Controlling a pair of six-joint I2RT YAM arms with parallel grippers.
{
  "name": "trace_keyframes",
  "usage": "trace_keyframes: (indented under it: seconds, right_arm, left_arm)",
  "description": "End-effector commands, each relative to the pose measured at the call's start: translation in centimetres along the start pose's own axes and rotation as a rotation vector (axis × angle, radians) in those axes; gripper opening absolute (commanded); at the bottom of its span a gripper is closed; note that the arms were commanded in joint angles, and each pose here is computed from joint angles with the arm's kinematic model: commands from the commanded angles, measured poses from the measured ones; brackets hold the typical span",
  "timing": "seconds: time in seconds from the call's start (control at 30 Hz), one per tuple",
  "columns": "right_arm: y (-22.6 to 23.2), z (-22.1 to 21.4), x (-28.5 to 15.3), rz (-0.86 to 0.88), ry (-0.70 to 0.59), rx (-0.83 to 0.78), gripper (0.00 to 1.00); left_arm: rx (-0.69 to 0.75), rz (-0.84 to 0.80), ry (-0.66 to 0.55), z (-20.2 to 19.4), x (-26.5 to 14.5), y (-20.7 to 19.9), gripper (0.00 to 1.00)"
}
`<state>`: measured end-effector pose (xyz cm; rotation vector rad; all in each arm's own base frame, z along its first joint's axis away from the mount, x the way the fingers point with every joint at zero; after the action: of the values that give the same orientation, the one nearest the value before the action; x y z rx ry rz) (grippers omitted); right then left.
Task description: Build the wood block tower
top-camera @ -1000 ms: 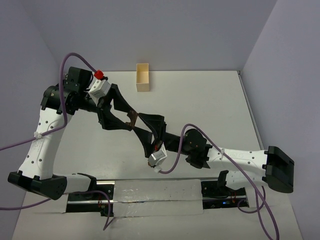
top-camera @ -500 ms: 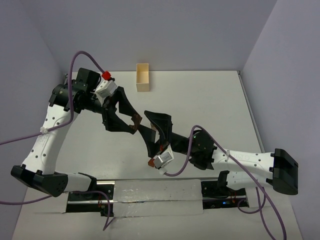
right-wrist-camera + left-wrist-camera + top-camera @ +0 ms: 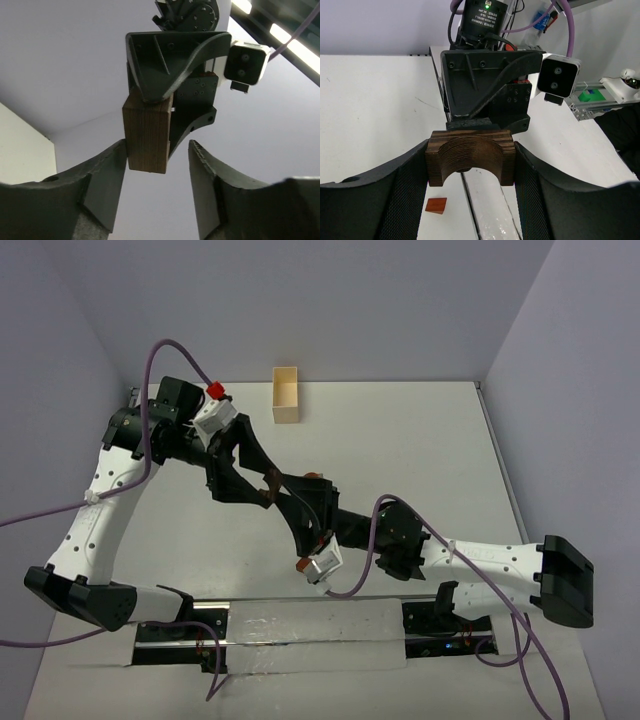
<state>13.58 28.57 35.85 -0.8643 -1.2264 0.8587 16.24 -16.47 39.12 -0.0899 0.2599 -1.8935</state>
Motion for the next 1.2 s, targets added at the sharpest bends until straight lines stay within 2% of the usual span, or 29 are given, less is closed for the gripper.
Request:
trace_keyframes:
  seconds: [0.0, 0.2, 0.23, 0.27, 0.33, 0.37, 0.4, 0.47, 0.57, 0.73, 0.97, 1.1, 1.17]
  right_arm:
    - [-2.5, 1.1, 0.6, -0.095, -0.062, -0.067, 0.52]
    - [-2.2, 1.1, 0.7, -0.071, -0.062, -0.092, 0.29]
    - [-2.2, 1.0, 0.6, -0.067, -0.061, -0.094, 0.23]
    - [-2.2, 1.0, 0.5, -0.063, -0.059, -0.096, 0.16]
    - [-2.2, 0.9, 0.4, -0.061, -0.049, -0.093, 0.06]
    - [-2.1, 0.8, 0.3, -0.051, -0.034, -0.086, 0.02]
    - [-2.4, 0.8, 0.2, -0.052, -0.023, -0.076, 0.0]
    - [-2.7, 0.6, -0.2, -0.033, 0.011, -0.053, 0.0]
    - [-1.9, -0.1, -1.0, 0.086, 0.106, 0.006, 0.0]
    - [-0.8, -1.2, -3.0, 0.315, 0.247, 0.136, 0.0]
    - [-0.5, -4.4, -6.9, 0.605, 0.506, 0.395, 0.0]
    - [-0.8, -6.8, -9.3, 0.753, 0.666, 0.55, 0.0]
    - [-0.2, -7.3, -10.3, 0.836, 0.699, 0.631, 0.0]
  left_arm:
    - [-0.037, -0.151, -0.147, 0.9, 0.7, -1.4, 0.05]
    - [-0.034, -0.151, -0.146, 0.8, 0.7, -1.6, 0.07]
    - [-0.036, -0.151, -0.146, 0.7, 0.7, -1.6, 0.14]
    - [-0.038, -0.151, -0.146, 0.7, 0.7, -1.7, 0.22]
    - [-0.043, -0.15, -0.147, 0.4, 0.7, -1.7, 0.44]
    - [-0.042, -0.148, -0.148, 0.3, 0.7, -1.7, 0.82]
    - [-0.037, -0.141, -0.149, 0.1, 0.6, -1.7, 0.97]
    - [-0.02, -0.127, -0.152, -0.2, 0.4, -1.6, 0.99]
    - [0.008, -0.06, -0.162, -0.7, -0.7, -0.9, 0.99]
    - [0.051, 0.11, -0.097, -1.2, -3.2, 1.1, 0.99]
    - [0.151, 0.276, 0.002, -0.6, -4.7, 1.6, 0.99]
    - [0.154, 0.322, 0.033, -0.7, -5.1, 1.2, 0.99]
    - [0.168, 0.324, 0.047, -1.0, -5.1, 1.2, 0.99]
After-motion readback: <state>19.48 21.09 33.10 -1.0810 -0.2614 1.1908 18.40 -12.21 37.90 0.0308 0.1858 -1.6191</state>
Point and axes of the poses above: each gripper's point midway between its finger pads, its own x axis out along the fingers, its own y axis along the line the jaws close on, z = x × y, the point moved 8 cm from there along -x, back along the fingers
